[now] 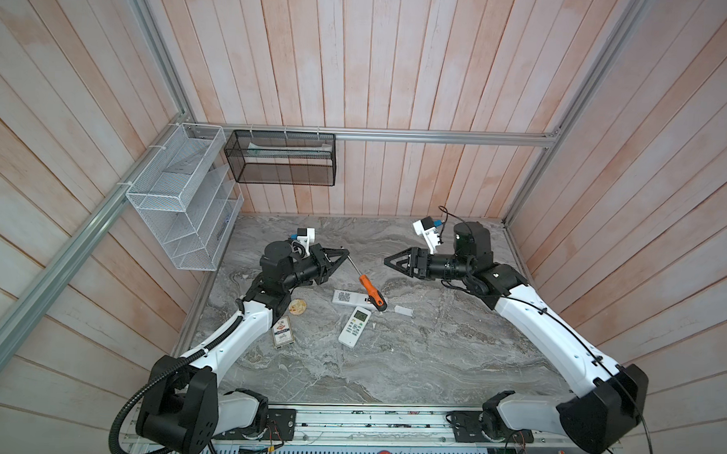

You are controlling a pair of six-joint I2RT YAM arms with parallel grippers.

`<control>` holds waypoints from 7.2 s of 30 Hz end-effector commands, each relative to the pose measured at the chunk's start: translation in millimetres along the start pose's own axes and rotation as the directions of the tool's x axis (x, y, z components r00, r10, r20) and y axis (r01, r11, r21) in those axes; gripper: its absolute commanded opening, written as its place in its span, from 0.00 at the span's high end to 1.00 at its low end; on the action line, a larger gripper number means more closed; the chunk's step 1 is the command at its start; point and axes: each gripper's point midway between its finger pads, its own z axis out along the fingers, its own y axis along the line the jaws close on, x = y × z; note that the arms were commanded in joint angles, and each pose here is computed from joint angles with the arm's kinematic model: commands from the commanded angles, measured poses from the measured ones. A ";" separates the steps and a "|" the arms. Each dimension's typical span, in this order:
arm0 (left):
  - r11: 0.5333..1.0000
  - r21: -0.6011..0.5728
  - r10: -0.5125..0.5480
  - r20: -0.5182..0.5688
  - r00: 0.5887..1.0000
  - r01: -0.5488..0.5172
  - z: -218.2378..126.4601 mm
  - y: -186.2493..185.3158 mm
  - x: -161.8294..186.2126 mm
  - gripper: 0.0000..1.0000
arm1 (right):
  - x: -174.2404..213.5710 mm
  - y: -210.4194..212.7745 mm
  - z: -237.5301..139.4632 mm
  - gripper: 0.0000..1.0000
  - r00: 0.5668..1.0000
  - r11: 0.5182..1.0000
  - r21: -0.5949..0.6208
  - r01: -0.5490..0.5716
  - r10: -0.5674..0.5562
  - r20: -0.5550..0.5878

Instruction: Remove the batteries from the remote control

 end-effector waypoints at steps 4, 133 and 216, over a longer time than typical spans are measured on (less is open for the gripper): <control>0.982 -0.036 -0.172 0.198 0.965 0.183 -15.6 28.3 -20.1 1.00 | -36.4 -21.5 -9.2 0.02 0.984 0.984 0.176 0.014 -0.045 0.175; 0.728 -0.358 0.274 -0.630 0.727 -0.584 -16.9 133.1 62.5 0.17 | 44.7 -113.1 5.4 0.94 0.977 0.850 0.522 0.069 0.048 -0.206; -0.011 0.591 0.671 -0.593 -0.444 -0.806 28.3 260.2 47.2 0.29 | 61.1 -68.5 -27.6 1.00 0.949 0.942 0.250 0.224 -0.152 -0.277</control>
